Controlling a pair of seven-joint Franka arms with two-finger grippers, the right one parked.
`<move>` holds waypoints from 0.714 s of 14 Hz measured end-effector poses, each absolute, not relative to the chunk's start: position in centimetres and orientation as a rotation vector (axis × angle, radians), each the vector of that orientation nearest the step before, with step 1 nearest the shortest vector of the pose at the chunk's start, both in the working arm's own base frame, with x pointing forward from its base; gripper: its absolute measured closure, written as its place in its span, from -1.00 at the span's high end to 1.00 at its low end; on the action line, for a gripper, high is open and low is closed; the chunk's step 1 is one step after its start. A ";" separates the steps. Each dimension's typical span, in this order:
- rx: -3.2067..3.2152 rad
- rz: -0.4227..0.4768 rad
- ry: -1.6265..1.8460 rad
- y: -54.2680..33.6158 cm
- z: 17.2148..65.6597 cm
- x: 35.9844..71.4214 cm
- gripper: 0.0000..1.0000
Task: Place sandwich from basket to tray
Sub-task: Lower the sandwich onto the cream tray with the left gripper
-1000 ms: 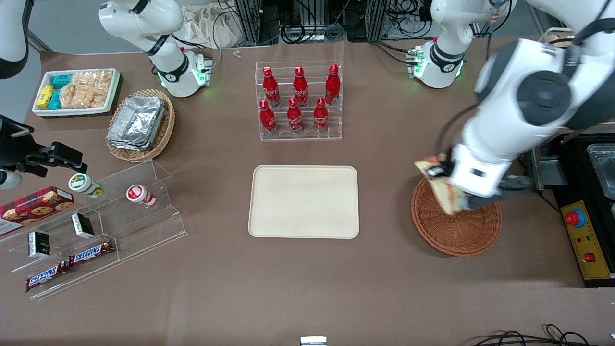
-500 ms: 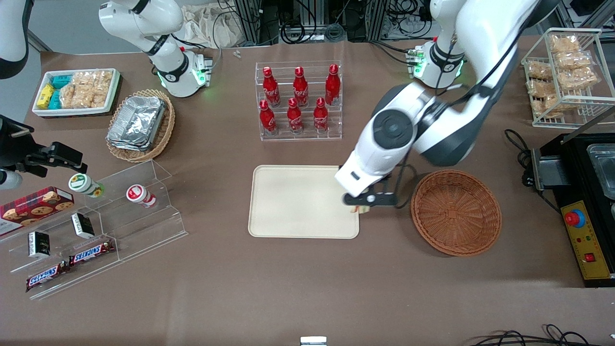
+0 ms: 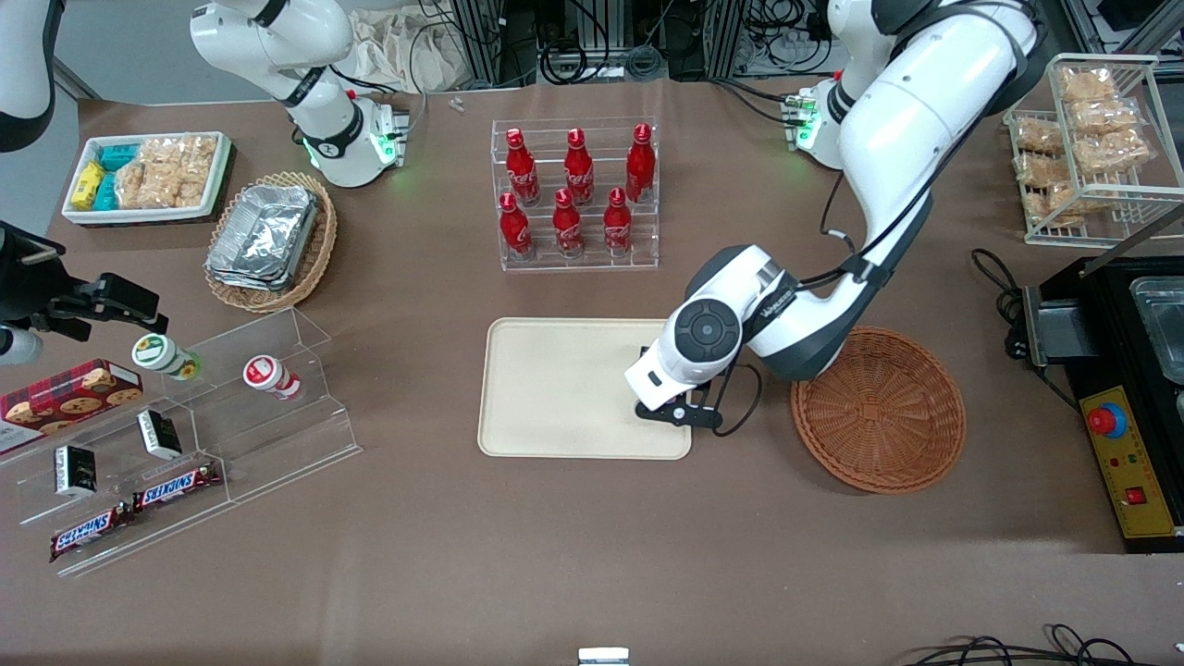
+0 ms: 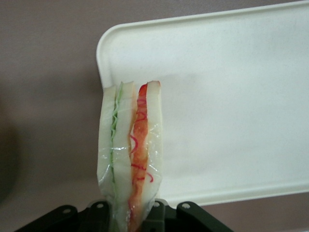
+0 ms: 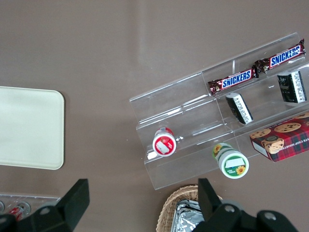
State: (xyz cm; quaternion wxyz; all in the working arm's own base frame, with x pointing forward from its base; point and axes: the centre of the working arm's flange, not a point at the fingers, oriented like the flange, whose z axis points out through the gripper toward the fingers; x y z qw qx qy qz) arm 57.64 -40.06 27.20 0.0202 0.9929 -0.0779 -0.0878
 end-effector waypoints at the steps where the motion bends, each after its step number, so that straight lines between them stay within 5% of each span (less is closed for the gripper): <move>1: 3.070 -0.268 -0.244 -40.3 26.5 57.6 -0.67; 10: 3.068 -0.280 -0.281 -41.3 23.8 57.0 -0.67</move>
